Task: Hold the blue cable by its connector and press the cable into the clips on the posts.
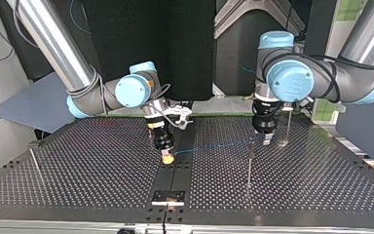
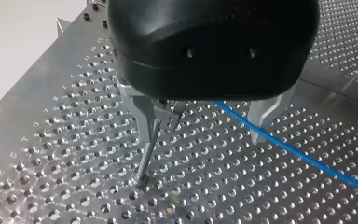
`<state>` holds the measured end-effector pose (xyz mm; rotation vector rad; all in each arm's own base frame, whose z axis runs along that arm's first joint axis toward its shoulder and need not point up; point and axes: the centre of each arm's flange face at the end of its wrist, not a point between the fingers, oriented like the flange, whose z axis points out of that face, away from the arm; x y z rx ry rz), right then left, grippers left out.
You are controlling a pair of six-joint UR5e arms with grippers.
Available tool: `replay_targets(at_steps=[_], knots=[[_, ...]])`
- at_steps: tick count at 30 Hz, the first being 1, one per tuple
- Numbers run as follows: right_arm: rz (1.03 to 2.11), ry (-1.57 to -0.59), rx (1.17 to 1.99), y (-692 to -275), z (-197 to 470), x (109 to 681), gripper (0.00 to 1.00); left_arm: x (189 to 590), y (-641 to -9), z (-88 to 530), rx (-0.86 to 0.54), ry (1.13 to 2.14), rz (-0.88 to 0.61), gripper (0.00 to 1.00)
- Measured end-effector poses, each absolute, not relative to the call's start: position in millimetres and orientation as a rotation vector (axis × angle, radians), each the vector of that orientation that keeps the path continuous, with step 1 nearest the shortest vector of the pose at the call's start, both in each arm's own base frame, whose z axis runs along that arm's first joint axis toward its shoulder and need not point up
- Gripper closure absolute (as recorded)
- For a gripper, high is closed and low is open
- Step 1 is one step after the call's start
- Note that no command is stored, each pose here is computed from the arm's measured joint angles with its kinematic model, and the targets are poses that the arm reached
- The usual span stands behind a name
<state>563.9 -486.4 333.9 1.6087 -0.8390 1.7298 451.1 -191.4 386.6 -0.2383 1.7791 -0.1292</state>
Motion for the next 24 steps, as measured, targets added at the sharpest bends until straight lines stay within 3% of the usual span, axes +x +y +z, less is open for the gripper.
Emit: replay_targets(at_steps=[24], knots=[[1.729, -0.845, 1.599, -490.8, 333.5, 560.9, 1.00, 428.2, -208.9, 400.9, -0.161, 1.756, -0.135, 0.00]])
